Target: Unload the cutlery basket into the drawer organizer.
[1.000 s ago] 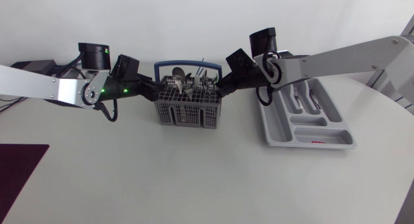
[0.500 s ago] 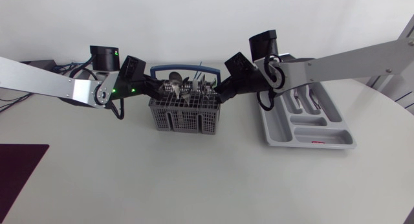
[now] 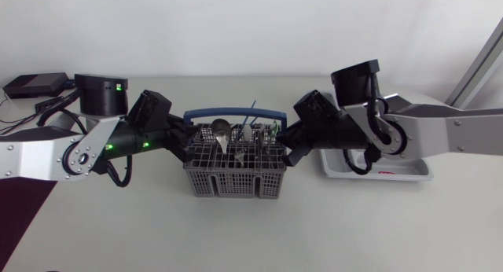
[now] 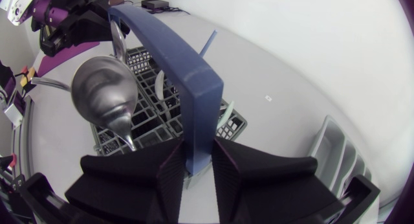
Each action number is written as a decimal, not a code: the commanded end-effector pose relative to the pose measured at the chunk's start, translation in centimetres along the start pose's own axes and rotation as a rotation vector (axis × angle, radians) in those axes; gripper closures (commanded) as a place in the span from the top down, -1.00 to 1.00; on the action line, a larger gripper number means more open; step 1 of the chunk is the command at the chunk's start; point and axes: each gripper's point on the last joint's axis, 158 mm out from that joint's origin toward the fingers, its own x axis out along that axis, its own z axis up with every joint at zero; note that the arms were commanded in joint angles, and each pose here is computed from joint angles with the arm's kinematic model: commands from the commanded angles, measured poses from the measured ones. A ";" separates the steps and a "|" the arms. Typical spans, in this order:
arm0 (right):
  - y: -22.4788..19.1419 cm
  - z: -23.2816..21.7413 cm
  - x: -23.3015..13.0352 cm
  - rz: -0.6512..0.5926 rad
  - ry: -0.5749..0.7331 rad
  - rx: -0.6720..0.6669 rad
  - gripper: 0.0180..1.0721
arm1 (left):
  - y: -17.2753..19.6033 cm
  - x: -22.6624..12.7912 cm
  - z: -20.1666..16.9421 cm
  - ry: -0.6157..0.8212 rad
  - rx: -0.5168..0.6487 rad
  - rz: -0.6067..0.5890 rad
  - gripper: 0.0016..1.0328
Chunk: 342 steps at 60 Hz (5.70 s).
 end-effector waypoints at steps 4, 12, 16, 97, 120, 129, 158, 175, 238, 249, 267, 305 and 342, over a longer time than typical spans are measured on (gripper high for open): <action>1.0 -2.8 -0.3 -0.008 0.075 -0.025 0.22 | -1.5 -0.4 -0.6 0.019 0.032 -0.022 0.41; 1.6 -1.0 -3.7 -0.040 -0.007 -0.051 0.93 | -2.1 -3.1 0.8 -0.009 0.050 -0.016 0.75; 1.8 -0.2 -5.9 -0.059 -0.055 -0.062 0.93 | -2.4 -5.1 1.6 -0.022 0.068 -0.010 0.76; 6.2 -4.1 -14.3 -0.020 -0.122 -0.067 0.91 | -15.1 -2.5 4.1 0.033 0.611 0.021 -0.07; 6.3 -3.5 -14.2 -0.012 -0.129 -0.072 0.91 | -15.9 -1.9 3.4 0.047 0.660 0.017 -0.89; 6.4 -3.5 -14.1 -0.009 -0.127 -0.072 0.91 | -15.7 -1.8 3.5 0.052 0.661 0.030 -0.93; 10.3 -2.2 -12.3 0.091 -0.125 -0.166 0.91 | -14.6 -2.4 6.4 0.030 0.658 0.080 -0.93; 12.6 -1.3 -9.8 0.142 -0.105 -0.217 0.91 | -13.5 -3.6 8.9 0.006 0.660 0.127 -0.93; 12.7 -1.0 -5.6 0.137 -0.048 -0.241 0.91 | -11.2 -9.1 14.3 -0.053 0.733 0.278 -0.93; 12.7 -0.7 -4.8 0.139 -0.042 -0.255 0.91 | -10.9 -9.2 13.6 -0.035 0.740 0.310 -0.93; 12.9 0.0 -3.6 0.147 -0.037 -0.266 0.91 | -10.2 -9.9 14.7 -0.041 0.740 0.372 -0.94; 10.6 3.7 -6.0 0.086 -0.153 -0.234 0.90 | -10.6 -12.7 18.3 -0.146 0.634 0.351 -0.94; 8.3 7.7 -12.2 -0.131 -0.383 -0.185 0.74 | -13.5 -10.7 20.5 -0.129 0.455 0.160 -0.94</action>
